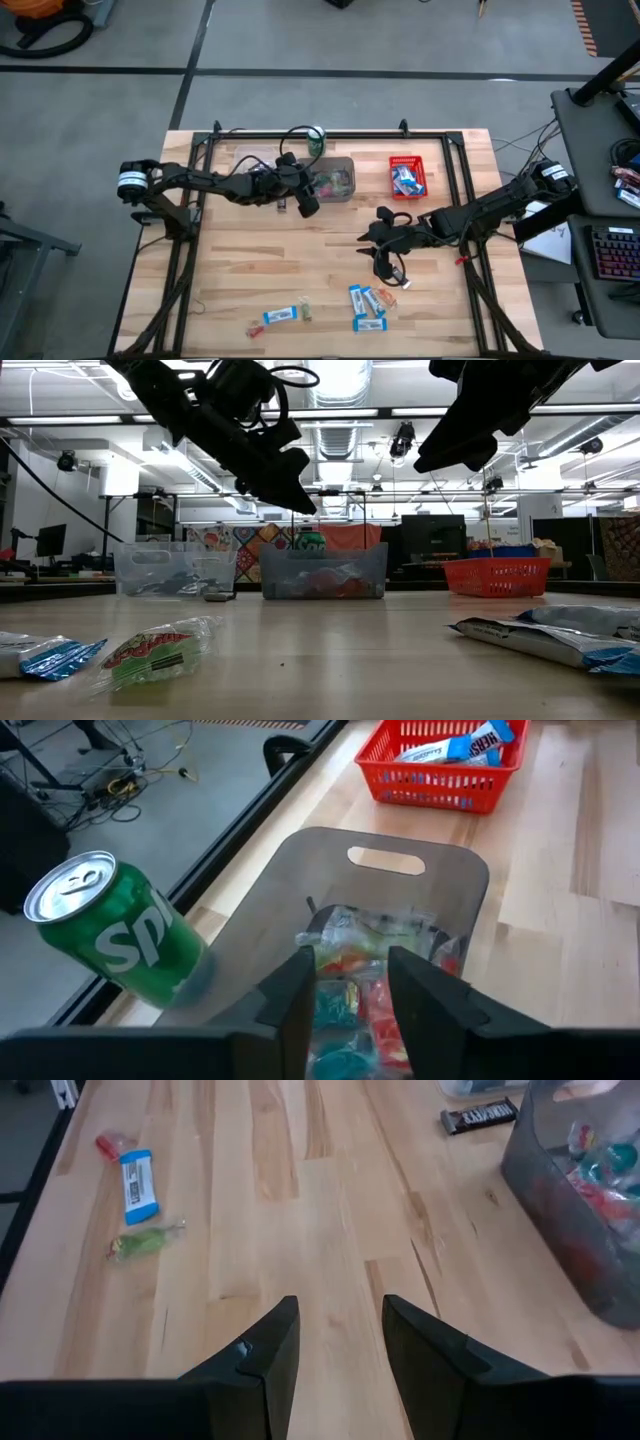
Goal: Organize candy in baskets
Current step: Put the brown chocolate bar into the transparent bin
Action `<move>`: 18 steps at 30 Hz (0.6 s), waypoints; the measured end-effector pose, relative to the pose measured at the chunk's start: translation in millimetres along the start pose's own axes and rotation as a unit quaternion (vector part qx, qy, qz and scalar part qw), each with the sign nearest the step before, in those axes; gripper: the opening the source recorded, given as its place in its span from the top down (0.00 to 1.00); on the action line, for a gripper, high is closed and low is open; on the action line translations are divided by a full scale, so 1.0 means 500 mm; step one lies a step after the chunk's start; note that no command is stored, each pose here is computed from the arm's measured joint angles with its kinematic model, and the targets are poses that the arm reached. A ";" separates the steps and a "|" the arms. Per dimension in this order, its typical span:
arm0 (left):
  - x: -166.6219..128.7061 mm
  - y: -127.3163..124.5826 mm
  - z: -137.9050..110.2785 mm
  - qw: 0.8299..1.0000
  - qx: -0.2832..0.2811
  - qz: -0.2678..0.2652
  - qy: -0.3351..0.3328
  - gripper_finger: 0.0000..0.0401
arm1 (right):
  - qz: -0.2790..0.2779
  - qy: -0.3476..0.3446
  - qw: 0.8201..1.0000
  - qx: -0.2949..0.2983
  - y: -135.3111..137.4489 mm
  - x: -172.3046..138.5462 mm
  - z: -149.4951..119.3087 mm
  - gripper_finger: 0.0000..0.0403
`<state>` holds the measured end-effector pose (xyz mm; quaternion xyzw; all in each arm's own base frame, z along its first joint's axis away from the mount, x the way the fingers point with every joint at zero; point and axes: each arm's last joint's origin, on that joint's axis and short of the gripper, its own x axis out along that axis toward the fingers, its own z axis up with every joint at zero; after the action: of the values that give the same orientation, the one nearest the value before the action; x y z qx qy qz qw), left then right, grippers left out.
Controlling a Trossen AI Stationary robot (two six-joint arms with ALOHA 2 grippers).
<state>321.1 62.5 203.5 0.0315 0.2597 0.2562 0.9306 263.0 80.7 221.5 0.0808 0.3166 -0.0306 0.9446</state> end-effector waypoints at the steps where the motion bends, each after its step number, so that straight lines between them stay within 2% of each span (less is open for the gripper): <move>1: -0.001 -0.002 0.000 1.000 0.000 -0.001 0.000 0.71 | 0.000 0.000 1.000 0.005 0.000 0.000 0.000 0.66; 6: -0.010 -0.018 0.002 1.000 -0.003 -0.012 -0.005 0.68 | 0.000 0.001 1.000 0.016 0.000 0.000 0.000 0.66; 11: -0.045 -0.054 0.014 0.999 0.009 -0.044 -0.020 0.68 | -0.006 0.015 0.999 0.049 -0.002 0.000 -0.006 0.66; 18: -0.118 -0.115 0.020 0.994 0.025 -0.105 -0.025 0.70 | -0.029 0.086 0.984 0.155 -0.011 -0.003 -0.033 0.66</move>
<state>309.4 -15.6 228.6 0.0333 0.2443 0.1498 0.9575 251.4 77.9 208.6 0.2190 0.3907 -0.0993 0.8886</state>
